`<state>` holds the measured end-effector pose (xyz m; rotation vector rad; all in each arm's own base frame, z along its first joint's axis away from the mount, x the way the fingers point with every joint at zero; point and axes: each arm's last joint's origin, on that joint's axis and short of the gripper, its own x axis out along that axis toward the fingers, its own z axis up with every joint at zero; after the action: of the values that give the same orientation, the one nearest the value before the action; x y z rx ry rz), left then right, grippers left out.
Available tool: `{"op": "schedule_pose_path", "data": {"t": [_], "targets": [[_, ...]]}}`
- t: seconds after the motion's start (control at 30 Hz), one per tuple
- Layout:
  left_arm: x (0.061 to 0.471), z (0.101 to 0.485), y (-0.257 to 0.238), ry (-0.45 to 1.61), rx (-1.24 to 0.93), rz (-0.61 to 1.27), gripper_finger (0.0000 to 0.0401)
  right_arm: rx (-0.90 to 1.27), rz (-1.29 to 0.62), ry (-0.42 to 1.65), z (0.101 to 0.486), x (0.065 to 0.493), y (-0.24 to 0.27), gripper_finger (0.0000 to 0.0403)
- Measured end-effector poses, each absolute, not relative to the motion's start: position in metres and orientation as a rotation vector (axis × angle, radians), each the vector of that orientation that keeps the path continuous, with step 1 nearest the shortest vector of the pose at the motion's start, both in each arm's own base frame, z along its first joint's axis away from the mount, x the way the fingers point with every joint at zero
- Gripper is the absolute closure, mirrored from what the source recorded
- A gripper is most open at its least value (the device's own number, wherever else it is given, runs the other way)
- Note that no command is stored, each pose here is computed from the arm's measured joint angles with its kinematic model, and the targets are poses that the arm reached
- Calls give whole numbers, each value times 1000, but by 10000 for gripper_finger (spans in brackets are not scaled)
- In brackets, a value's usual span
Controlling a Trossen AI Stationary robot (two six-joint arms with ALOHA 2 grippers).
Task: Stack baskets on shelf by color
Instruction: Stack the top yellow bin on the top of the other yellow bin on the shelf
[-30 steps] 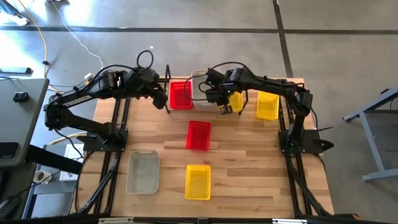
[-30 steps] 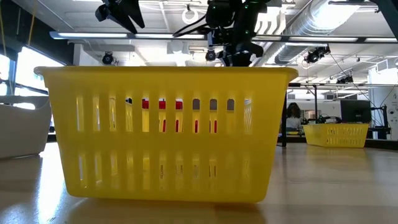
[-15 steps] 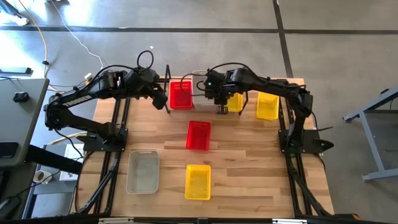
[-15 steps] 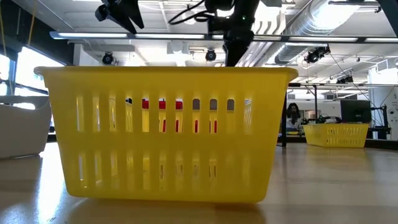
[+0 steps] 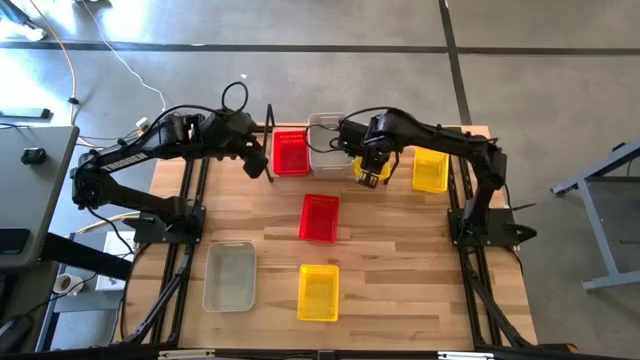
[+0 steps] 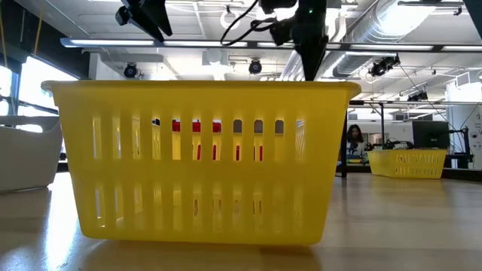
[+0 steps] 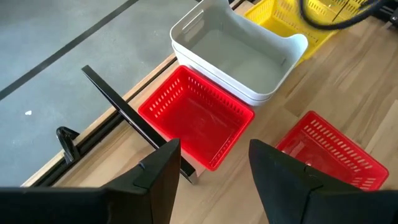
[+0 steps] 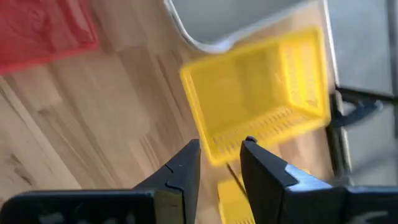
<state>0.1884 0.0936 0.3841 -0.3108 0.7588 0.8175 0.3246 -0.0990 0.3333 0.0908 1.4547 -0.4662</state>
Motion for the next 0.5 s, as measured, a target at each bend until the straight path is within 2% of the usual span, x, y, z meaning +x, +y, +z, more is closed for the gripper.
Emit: {"op": "schedule_pose_path", "data": {"t": [0.27,0.5], "targets": [[188,384,94,762,-306,811,221,93,-585,1398,363,291,-89,305],[189,384,94,758,-307,812,221,94,-627,1376,357,245,-78,305]]}}
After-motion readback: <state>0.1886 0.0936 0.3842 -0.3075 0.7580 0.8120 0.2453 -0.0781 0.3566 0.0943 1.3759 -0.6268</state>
